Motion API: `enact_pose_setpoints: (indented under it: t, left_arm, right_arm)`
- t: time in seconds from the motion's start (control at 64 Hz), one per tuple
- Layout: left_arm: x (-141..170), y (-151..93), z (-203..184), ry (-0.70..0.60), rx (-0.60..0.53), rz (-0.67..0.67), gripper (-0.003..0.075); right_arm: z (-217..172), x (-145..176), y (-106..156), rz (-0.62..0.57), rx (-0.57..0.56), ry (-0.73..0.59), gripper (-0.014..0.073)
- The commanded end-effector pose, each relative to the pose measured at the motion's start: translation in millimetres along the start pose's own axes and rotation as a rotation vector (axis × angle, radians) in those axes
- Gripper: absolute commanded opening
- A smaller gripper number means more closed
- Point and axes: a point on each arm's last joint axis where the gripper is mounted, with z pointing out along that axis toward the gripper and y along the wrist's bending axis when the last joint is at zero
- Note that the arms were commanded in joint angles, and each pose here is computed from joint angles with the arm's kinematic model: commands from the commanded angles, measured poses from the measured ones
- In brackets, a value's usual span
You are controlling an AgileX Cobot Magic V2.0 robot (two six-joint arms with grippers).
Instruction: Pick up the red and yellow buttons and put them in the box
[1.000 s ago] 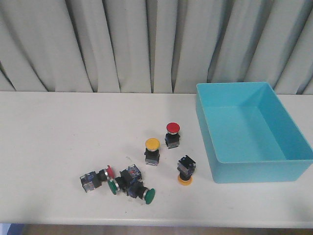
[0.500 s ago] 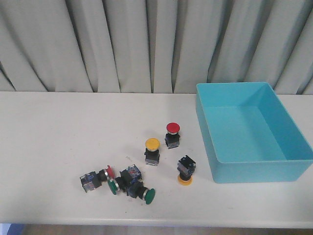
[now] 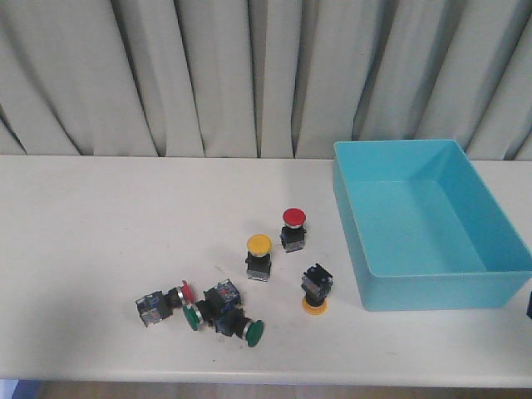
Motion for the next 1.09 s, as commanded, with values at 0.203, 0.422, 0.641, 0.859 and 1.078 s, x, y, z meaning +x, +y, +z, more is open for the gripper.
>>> enact_pose_setpoints:
  t: [0.203,0.422,0.641,0.859,1.078]
  left_arm:
    - [-11.9,0.3,19.6,0.015,-0.003,-0.014,0.0004]
    - [-14.1,0.0,28.3,0.007,0.0,-0.019,0.0207]
    - [-12.3,-1.1,36.6,0.052,0.011,-0.034,0.0523]
    - [-23.9,-5.2,47.7,0.148,0.056,0.041,0.061]
    - [-42.6,-16.9,67.7,0.182,0.192,0.139,0.058]
  right_arm:
    - [23.1,-9.6,-1.2,-0.004,0.009,0.047,0.0006]
    - [31.7,-6.3,-2.3,-0.027,0.019,0.1,0.0167]
    - [32.8,-6.0,-2.4,-0.027,0.019,0.106,0.0442]
    - [33.5,-5.8,-2.3,-0.026,0.018,0.109,0.0531]
    - [33.5,-5.8,-2.2,-0.025,0.018,0.109,0.052]
